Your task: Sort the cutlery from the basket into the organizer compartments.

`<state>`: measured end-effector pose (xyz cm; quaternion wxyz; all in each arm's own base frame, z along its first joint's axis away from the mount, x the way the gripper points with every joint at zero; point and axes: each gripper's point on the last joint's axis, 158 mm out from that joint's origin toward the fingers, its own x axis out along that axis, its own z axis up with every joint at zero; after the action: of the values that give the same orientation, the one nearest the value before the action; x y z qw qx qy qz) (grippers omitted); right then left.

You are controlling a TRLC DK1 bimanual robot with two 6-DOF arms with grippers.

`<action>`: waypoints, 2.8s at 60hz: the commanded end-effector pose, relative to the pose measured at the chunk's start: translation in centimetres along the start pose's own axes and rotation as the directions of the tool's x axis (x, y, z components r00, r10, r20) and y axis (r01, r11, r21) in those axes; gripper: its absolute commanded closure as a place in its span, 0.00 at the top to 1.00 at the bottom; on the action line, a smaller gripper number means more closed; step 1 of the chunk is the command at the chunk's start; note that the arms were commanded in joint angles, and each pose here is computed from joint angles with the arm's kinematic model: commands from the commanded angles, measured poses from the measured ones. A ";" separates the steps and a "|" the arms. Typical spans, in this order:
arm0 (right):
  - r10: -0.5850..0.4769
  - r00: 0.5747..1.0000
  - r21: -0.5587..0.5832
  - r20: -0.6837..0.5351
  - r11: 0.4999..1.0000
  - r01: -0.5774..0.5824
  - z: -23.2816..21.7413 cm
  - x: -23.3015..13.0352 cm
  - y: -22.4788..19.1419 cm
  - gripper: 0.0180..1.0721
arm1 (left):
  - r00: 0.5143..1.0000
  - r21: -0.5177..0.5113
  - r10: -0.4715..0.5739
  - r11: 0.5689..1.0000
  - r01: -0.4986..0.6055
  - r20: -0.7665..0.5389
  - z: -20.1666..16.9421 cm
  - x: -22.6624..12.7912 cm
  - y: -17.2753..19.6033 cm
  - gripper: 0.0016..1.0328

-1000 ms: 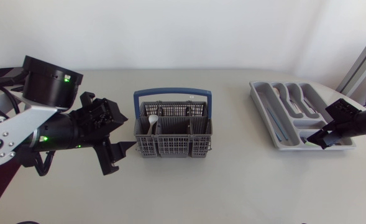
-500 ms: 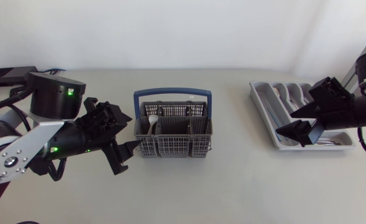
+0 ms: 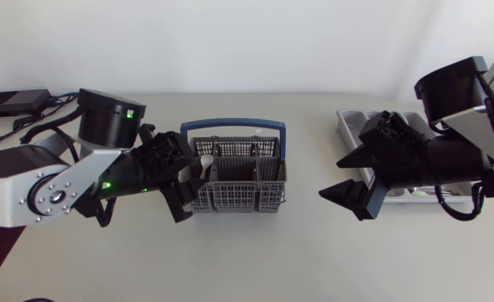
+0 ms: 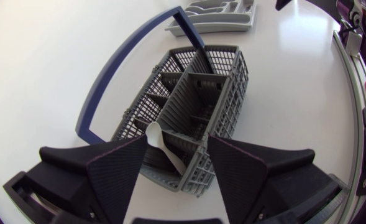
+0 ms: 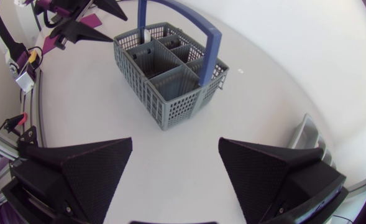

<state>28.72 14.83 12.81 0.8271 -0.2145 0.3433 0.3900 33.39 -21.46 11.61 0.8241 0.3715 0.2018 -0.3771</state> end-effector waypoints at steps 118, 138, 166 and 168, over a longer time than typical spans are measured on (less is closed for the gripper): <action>0.056 0.998 -0.073 -0.007 0.996 -0.057 -0.5 2.6 5.3 0.95 | 0.970 0.306 -0.145 0.931 0.200 -0.193 -1.8 6.1 -0.1 0.03; 0.055 0.998 -0.083 0.005 0.995 -0.054 0.2 2.3 5.8 0.95 | 0.995 0.279 -0.058 0.957 0.077 -0.078 0.4 1.4 1.9 0.03; 0.002 0.995 -0.078 0.100 0.997 0.006 3.9 0.7 5.9 0.95 | 0.977 -0.139 0.081 0.989 -0.054 0.200 7.1 -6.9 5.5 0.03; -0.003 0.994 -0.080 0.112 0.997 0.012 4.3 0.4 5.9 0.95 | 0.976 -0.171 0.081 0.984 -0.046 0.204 7.2 -7.0 5.5 0.03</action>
<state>25.29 20.72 12.56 0.8200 -0.2403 0.3051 0.4203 33.60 -21.37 22.48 0.8617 0.3172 0.1207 -0.3772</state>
